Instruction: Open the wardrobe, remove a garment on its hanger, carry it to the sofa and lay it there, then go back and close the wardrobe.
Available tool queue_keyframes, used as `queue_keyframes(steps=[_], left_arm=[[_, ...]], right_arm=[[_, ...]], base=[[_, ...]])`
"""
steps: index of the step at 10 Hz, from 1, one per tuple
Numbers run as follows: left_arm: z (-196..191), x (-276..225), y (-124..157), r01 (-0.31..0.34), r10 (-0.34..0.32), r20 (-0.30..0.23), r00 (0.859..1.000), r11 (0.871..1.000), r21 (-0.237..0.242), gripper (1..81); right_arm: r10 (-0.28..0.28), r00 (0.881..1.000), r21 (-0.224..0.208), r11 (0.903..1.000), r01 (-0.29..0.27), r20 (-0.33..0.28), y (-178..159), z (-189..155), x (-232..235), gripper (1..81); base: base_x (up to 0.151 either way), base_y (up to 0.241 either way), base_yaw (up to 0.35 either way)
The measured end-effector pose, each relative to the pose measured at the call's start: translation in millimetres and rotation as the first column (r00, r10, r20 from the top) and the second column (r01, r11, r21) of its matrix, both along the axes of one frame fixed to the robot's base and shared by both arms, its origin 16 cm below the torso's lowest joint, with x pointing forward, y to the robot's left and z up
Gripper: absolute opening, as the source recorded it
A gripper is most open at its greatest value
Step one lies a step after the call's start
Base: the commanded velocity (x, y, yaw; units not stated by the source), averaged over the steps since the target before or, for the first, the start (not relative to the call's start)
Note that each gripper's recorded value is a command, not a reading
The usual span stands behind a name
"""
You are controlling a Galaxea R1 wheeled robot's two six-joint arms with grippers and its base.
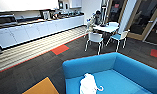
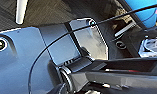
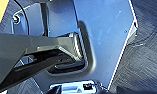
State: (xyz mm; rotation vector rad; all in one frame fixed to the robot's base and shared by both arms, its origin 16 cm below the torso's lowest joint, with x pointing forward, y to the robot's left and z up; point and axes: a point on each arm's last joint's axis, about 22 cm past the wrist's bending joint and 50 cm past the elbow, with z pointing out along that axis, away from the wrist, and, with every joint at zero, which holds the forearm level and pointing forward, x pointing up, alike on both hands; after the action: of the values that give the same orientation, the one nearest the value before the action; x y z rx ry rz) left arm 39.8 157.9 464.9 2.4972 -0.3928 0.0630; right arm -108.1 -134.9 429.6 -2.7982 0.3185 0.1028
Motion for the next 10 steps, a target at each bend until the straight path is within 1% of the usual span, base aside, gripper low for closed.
queue_keyframes(steps=[2,4,7,8,9,10], left_arm=[[0,0,-2,0.003,-0.003,0.003,1.0,1.0,-0.001,81.1],[0,5,-3,0.006,-0.006,0.01,1.0,1.0,-0.002,81.1],[-1,-4,-5,0.008,-0.008,0.0,1.0,1.0,-0.002,81.1],[-5,-5,-4,0.009,-0.009,-0.002,1.0,1.0,0.009,81.1],[-11,-11,1,0.01,-0.01,-0.008,1.0,0.999,0.033,81.1],[-19,-20,11,0.013,-0.012,-0.018,1.0,0.997,0.07,81.1]], right_arm=[[0.001,1.0,0.001,1.0,-0.001,-0.007,0,1,-6,81.1],[0.0,1.0,0.0,1.0,0.0,0.003,0,0,3,81.1],[0.0,1.0,0.0,1.0,0.0,0.0,0,0,1,81.1],[0.0,1.0,0.0,1.0,0.0,0.0,0,0,1,81.1],[0.0,1.0,0.0,1.0,0.0,-0.002,0,0,-1,81.1],[0.002,1.0,-0.001,1.0,-0.002,-0.007,-1,0,-3,81.1]], base=[[0.0,0.0,0.0],[0.0,0.0,0.0],[0.0,0.0,0.0],[0.0,0.0,0.0],[0.0,0.0,0.0],[0.0,0.0,0.0]])
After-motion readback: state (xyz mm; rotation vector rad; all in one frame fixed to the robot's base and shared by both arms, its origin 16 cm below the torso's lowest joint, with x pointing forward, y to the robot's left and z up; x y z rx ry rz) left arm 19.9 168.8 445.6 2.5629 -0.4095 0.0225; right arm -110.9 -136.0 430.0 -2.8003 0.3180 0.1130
